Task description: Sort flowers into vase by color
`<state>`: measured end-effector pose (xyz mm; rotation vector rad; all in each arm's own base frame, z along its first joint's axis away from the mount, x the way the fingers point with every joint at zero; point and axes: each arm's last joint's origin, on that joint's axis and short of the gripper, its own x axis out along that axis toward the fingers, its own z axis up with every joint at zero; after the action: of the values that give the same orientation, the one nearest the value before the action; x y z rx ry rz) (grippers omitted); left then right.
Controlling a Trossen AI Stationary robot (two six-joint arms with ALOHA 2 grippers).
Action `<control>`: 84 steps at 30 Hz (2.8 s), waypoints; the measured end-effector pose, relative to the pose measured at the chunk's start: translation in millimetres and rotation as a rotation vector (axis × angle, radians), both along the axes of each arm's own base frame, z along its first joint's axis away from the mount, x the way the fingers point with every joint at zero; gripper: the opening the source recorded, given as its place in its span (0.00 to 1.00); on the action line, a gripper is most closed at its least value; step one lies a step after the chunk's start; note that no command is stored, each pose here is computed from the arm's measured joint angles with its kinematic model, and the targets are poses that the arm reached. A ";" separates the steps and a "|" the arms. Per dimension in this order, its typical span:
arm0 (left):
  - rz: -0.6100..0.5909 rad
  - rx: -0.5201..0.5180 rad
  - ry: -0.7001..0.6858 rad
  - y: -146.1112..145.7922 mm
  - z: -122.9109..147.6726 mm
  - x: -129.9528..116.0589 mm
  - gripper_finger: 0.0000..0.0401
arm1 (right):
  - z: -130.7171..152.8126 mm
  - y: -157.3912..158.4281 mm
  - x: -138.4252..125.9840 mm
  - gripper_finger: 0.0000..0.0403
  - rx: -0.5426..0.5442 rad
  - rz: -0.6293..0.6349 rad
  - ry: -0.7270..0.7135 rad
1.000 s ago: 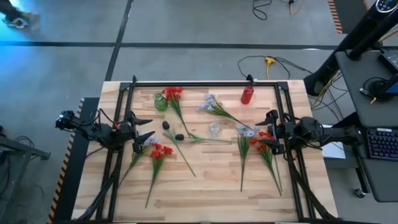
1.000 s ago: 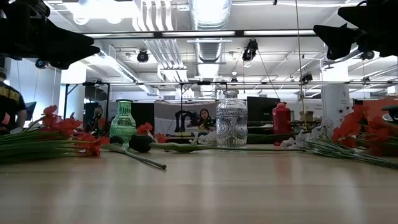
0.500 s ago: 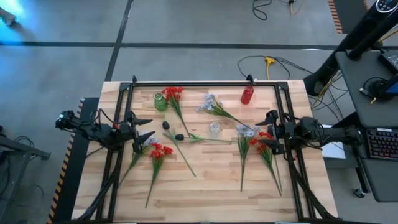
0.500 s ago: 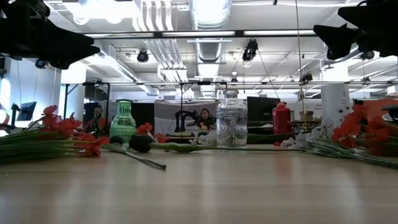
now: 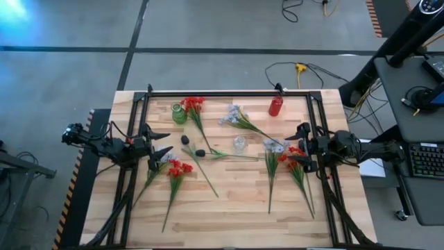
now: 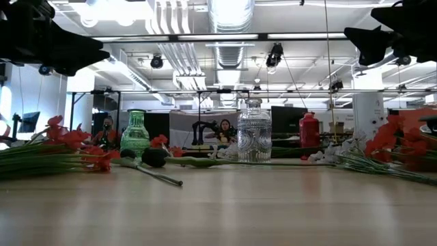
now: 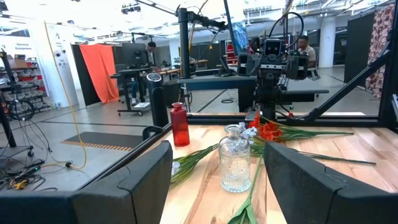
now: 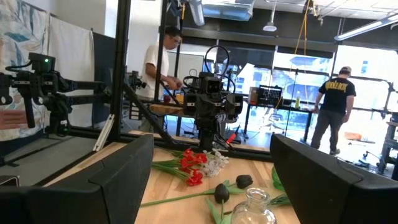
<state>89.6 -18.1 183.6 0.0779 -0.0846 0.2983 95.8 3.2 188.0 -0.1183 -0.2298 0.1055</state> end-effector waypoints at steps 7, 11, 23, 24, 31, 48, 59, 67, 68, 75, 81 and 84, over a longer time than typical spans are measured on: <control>0.000 -0.004 -0.005 0.0 0.4 0.0 0.59 | 0.0 0.3 0.0 0.78 0.332 0.087 0.042; -0.028 -0.237 -0.125 0.3 5.9 -0.8 0.59 | 3.8 -1.4 -0.8 0.78 0.472 0.068 0.005; -0.063 -0.577 -0.245 0.6 7.5 -0.9 0.59 | 2.0 -6.1 0.3 0.78 0.616 -0.062 -0.012; -0.061 -0.575 -0.241 0.6 7.2 -0.8 0.59 | 1.7 -6.1 0.6 0.78 0.617 -0.064 -0.008; -0.048 -0.569 -0.233 0.5 6.4 0.1 0.59 | 0.2 -6.2 2.4 0.78 0.576 -0.084 0.010; -0.090 -0.557 -0.194 -10.5 34.6 22.6 0.59 | 20.9 -7.9 0.5 0.78 0.555 -0.130 -0.078; 0.056 -0.582 0.234 -30.3 70.8 68.8 0.59 | 50.4 -8.1 17.9 0.78 0.528 -0.193 0.110; 0.187 -0.781 0.557 -47.2 81.6 98.1 0.59 | 71.7 -8.1 35.2 0.78 0.497 -0.263 0.381; 0.210 -0.792 0.591 -49.6 82.4 101.5 0.59 | 73.9 -8.1 36.3 0.78 0.491 -0.266 0.391; 0.287 -0.891 0.928 -69.4 91.6 120.2 0.59 | 82.5 -7.1 37.2 0.78 0.464 -0.236 0.417; 0.439 -0.819 1.227 -85.2 92.9 120.1 0.59 | 82.9 -7.2 36.9 0.78 0.467 -0.241 0.412; 0.520 -0.768 1.298 -93.1 92.4 117.3 0.58 | 81.2 -7.3 39.5 0.78 0.484 -0.246 0.425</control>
<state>206.9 -111.2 276.0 -0.4847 1.3529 0.7287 135.3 -4.1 269.2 0.3558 0.1878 -0.1710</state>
